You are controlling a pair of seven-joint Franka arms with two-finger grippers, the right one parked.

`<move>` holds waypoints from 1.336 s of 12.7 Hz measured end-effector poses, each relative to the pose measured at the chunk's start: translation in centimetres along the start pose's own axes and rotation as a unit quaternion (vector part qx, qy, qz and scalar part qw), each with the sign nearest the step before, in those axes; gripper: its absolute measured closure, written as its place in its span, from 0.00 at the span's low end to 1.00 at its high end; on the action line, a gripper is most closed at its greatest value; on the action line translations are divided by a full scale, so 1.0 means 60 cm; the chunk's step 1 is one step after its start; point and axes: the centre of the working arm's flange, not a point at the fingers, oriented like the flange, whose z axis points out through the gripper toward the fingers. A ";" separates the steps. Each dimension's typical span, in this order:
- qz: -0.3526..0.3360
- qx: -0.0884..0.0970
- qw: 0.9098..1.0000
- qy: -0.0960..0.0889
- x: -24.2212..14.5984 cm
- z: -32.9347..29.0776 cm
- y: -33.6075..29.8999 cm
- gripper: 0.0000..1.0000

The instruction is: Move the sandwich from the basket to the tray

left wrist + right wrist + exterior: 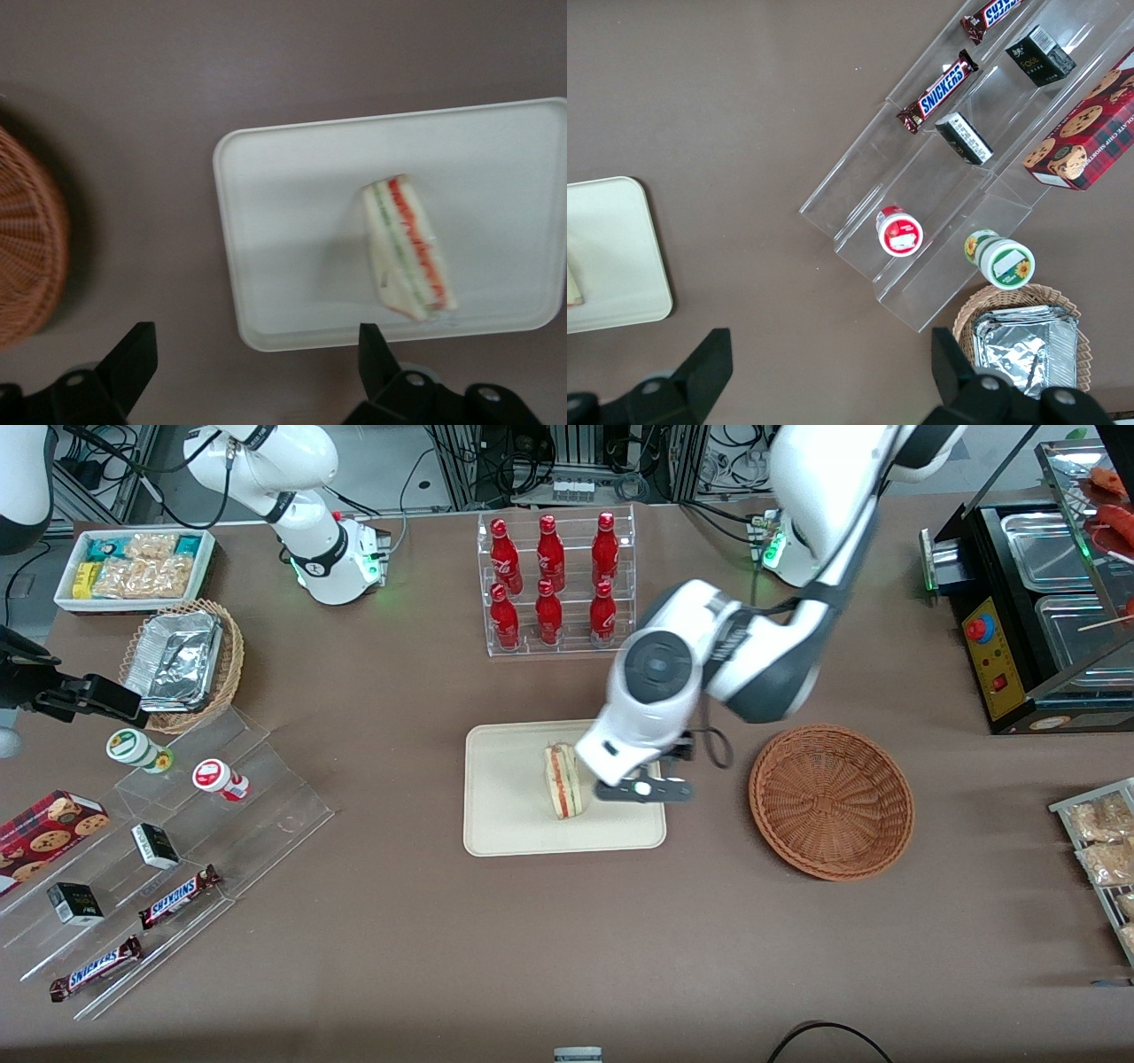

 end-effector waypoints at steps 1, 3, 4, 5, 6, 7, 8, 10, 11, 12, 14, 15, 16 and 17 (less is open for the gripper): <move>0.012 0.002 1.000 -0.003 0.002 -0.007 -0.036 0.00; 0.029 0.004 1.000 -0.006 0.004 -0.025 -0.113 0.00; 0.040 0.004 0.999 -0.006 0.004 -0.037 -0.155 0.00; 0.049 0.004 0.999 -0.008 0.002 -0.048 -0.200 0.00; 0.057 0.005 0.998 -0.010 -0.002 -0.058 -0.246 0.00; 0.066 0.005 0.998 -0.015 -0.009 -0.070 -0.290 0.00; 0.074 0.006 0.997 -0.024 -0.019 -0.084 -0.332 0.00; 0.081 0.004 0.996 -0.034 -0.039 -0.120 -0.404 0.00; 0.078 0.004 0.996 -0.035 -0.048 -0.138 -0.432 0.00; 0.072 0.003 0.997 -0.035 -0.058 -0.154 -0.453 0.00; 0.063 0.002 0.997 -0.035 -0.077 -0.185 -0.493 0.00; 0.062 0.001 0.998 -0.033 -0.085 -0.197 -0.520 0.00; 0.058 -0.001 0.998 -0.033 -0.093 -0.207 -0.546 0.00; 0.053 -0.002 0.998 -0.034 -0.101 -0.217 -0.566 0.00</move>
